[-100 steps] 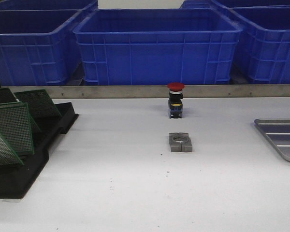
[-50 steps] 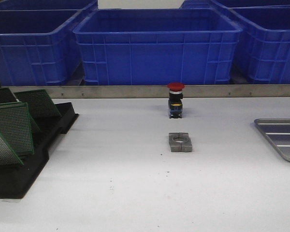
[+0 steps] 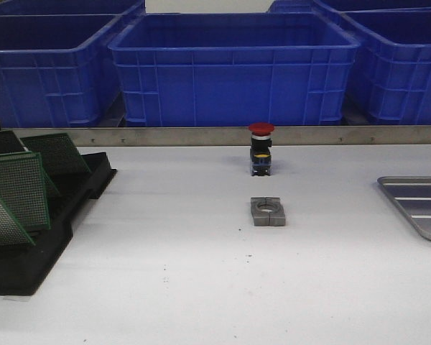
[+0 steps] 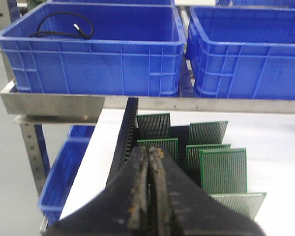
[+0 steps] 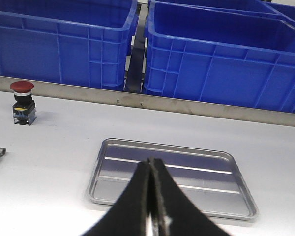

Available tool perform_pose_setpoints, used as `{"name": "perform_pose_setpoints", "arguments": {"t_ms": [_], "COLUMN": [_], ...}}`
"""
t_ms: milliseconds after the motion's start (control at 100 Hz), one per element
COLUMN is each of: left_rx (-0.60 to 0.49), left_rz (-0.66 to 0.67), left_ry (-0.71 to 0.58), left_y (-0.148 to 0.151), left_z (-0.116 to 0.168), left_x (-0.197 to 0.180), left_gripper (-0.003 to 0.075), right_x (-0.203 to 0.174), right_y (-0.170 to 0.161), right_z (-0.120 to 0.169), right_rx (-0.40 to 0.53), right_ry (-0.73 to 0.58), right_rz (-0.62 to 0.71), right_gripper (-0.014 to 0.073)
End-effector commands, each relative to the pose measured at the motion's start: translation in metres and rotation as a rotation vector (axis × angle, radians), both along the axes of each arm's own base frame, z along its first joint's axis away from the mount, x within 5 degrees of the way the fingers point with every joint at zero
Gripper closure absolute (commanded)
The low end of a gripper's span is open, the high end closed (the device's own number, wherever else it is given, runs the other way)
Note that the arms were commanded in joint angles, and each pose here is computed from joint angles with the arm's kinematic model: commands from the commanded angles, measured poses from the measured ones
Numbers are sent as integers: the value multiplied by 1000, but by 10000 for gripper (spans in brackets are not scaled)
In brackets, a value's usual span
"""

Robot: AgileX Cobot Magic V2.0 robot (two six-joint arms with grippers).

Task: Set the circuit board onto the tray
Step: 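Lower the left gripper onto a green circuit board in the black rack and grasp it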

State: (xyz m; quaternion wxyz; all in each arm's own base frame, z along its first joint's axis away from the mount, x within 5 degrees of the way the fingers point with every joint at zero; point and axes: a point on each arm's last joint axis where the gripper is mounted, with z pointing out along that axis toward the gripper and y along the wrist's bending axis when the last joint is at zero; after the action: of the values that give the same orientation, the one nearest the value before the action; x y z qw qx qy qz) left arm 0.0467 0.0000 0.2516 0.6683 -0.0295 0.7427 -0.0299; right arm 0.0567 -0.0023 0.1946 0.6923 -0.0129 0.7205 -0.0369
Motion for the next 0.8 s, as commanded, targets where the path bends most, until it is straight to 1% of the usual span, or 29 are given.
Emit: {"name": "perform_pose_setpoints", "arguments": {"t_ms": [0,160,270,310,370,430,500,550,560,620,640,670,710,790], "left_rx": [-17,-16,-15,3,73,116,191,277,270,381,401,465,530,673], "left_rz": [1,5,6,1,-25,-61,-129,-196,-198,-283,-301,-343,-386,-471], "left_ry": [30,233,320,340,378,410,434,441,438,448,451,455,470,484], "left_y": [0,0,0,0,-1,-3,-6,-9,-10,-13,-14,-15,-16,-17], "left_z": [26,45,57,60,62,63,64,64,65,63,63,63,61,56], "left_x": [3,16,31,36,47,57,66,72,72,80,83,86,90,100], "left_gripper": [738,738,737,737,736,724,672,610,610,535,522,497,483,486], "right_x": [-1,-1,-1,-1,-1,-1,-1,-1,-1,-1,-1,-1,-1,-1], "right_y": [0,0,0,0,0,0,0,0,0,0,0,0,0,0], "right_z": [8,8,8,8,8,8,8,8,8,8,8,8,8,8], "right_rx": [-14,-14,-14,-14,-14,-14,-14,-14,-14,-14,-14,-14,-14,-14], "right_ry": [-100,-100,-100,-100,-100,-100,-100,-100,-100,-100,-100,-100,-100,-100], "right_rz": [2,2,2,2,2,2,2,2,2,2,2,2,2,2], "right_gripper": [657,657,657,657,657,657,657,657,657,657,657,657,657,657]}}
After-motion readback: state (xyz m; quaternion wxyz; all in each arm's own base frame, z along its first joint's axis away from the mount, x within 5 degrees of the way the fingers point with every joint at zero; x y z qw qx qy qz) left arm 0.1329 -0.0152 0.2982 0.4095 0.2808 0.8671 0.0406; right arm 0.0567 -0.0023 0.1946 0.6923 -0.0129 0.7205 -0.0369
